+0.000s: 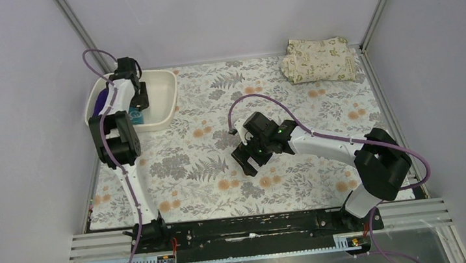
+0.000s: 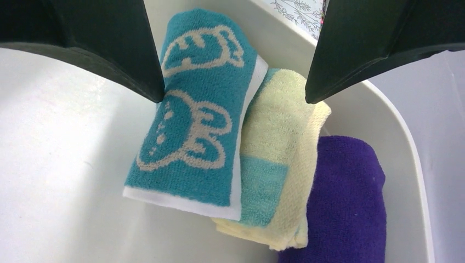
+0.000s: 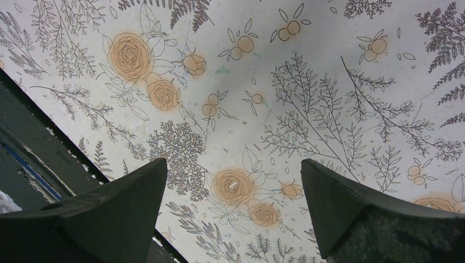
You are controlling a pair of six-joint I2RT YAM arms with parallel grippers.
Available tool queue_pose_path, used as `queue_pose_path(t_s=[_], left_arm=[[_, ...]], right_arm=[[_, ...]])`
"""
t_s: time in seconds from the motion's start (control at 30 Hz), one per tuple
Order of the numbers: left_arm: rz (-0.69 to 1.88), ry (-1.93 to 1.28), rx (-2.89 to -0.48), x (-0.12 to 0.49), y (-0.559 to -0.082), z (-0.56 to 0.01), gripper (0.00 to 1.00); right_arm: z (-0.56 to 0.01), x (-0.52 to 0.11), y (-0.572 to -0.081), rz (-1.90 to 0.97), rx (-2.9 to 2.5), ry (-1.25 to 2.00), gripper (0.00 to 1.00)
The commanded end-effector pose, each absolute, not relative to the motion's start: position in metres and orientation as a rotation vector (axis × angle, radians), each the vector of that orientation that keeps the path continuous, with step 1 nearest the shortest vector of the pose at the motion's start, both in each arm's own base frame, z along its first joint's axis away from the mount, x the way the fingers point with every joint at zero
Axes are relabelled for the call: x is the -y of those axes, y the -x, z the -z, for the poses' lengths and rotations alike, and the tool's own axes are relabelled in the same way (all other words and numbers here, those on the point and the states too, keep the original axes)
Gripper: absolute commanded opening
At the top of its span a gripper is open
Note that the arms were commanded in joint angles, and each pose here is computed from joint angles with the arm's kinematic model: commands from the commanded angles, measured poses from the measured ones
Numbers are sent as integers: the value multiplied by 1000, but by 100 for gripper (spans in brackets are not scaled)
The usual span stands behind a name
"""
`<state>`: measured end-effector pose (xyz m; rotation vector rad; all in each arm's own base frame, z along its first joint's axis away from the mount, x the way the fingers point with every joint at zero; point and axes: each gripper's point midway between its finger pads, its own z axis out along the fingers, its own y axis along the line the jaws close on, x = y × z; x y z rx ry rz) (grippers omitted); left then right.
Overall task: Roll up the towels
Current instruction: Place the towel in the bin, then reset both arms
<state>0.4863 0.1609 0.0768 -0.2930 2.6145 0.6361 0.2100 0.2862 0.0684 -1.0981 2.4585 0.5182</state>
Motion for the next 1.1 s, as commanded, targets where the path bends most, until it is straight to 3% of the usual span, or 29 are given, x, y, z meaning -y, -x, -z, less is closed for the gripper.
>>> queue_pose_path(t_s=[0.0,0.23,0.57,0.83,1.07], left_arm=[[-573,328,-2562,-160,-488,-95,100],[-522,344,-2587,-153,-485,-85,100],[-406,437,-2388,-120,-478,-186,100],[-94,498,-2200,-55,-418,-251,100],[130,435,-1957,-20,-353,-318,100]], right_arm=[[-85,-293,-218,-527,-2398,1096,98],[-87,-292,-218,-518,-2395,1096,98],[-116,-278,-254,-374,-2352,906,100],[-170,-213,-314,-195,-2293,461,99],[-200,-129,-322,-13,-2214,101,99]])
